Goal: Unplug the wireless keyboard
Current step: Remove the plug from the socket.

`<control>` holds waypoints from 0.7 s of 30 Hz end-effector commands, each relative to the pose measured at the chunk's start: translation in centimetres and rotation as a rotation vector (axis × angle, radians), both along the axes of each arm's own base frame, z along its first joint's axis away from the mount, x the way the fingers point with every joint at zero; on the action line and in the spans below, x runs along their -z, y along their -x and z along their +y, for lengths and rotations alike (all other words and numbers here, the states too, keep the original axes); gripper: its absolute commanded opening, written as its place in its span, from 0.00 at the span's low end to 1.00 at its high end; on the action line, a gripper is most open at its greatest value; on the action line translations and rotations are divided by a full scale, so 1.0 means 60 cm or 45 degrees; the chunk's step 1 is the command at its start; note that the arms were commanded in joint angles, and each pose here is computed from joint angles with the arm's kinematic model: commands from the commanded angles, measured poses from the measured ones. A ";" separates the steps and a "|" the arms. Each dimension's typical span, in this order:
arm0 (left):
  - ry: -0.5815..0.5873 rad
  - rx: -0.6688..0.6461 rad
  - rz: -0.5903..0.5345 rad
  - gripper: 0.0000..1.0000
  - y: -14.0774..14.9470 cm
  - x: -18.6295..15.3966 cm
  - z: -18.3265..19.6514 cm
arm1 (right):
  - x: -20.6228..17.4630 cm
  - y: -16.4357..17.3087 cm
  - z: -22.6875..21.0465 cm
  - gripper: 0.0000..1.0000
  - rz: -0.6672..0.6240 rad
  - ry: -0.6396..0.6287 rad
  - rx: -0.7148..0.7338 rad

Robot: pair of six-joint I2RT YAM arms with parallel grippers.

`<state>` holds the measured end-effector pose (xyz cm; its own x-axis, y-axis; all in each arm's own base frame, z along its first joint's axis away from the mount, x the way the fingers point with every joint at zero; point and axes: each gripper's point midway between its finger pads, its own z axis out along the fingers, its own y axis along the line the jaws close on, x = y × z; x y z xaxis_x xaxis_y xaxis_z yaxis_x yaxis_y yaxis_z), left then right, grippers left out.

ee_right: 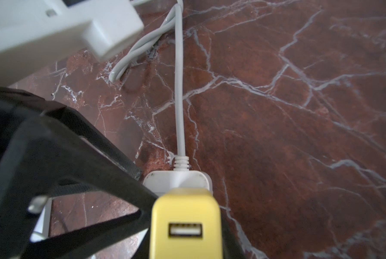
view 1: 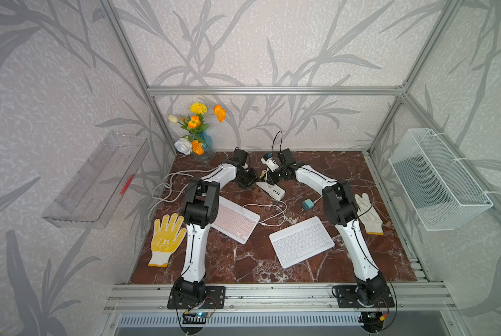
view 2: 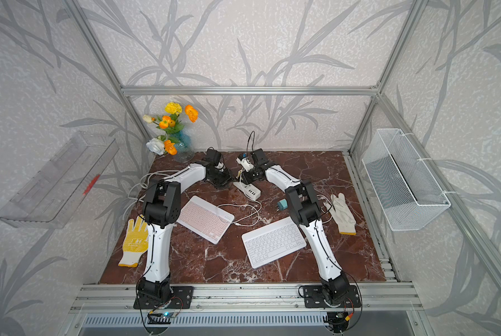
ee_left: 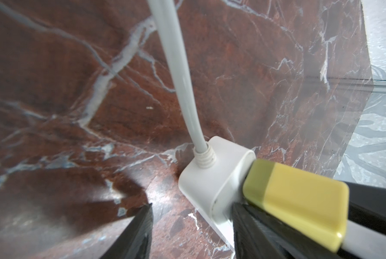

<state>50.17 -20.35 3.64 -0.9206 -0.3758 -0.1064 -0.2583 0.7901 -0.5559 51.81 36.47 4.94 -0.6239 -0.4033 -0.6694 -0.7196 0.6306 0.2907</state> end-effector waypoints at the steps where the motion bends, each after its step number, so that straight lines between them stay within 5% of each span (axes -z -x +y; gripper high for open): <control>1: -0.111 -0.004 0.190 0.55 0.055 0.080 0.019 | 0.008 0.042 0.018 0.24 -0.001 0.101 -0.045; 11: -0.122 0.004 0.224 0.53 0.065 0.098 0.021 | -0.012 0.059 0.044 0.36 -0.418 0.533 -0.137; 15: -0.121 0.007 0.227 0.52 0.067 0.100 0.019 | -0.014 0.061 0.045 0.37 -0.354 0.465 -0.132; 21: -0.126 0.011 0.231 0.52 0.069 0.101 0.020 | -0.027 0.053 0.038 0.17 -0.214 0.313 -0.072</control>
